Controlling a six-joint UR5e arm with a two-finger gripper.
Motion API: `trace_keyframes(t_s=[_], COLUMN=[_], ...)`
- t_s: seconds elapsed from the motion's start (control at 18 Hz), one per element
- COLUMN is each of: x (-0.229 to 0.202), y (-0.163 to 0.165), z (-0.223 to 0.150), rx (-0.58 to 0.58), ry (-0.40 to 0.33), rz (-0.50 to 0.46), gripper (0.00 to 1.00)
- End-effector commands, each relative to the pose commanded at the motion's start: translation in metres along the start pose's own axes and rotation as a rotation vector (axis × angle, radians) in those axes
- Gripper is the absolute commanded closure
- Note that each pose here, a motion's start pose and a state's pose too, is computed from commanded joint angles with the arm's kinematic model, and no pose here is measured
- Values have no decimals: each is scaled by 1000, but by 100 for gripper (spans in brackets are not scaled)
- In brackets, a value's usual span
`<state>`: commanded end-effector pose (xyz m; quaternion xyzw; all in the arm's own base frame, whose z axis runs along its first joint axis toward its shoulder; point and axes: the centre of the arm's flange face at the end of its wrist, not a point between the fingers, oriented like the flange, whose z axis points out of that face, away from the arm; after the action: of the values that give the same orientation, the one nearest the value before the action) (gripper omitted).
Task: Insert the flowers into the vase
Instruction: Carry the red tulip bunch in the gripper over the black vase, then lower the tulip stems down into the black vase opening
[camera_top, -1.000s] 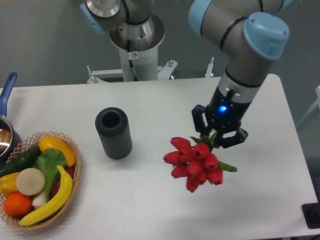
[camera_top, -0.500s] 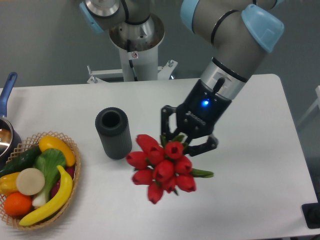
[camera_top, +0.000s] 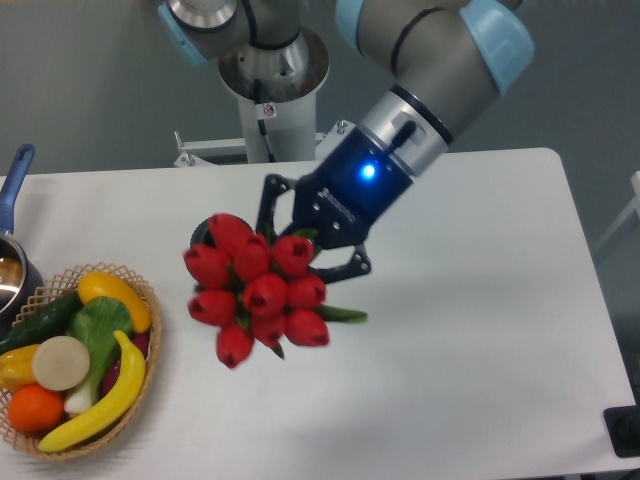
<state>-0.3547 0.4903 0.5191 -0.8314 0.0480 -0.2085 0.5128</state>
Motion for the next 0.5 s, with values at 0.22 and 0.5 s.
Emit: trace_keyframes(t_s=[0.22, 0.5], x=[38, 57], y=[34, 57], z=[-5, -20], rx=[134, 187], ry=[53, 34], rz=[42, 77], gripper=[89, 89])
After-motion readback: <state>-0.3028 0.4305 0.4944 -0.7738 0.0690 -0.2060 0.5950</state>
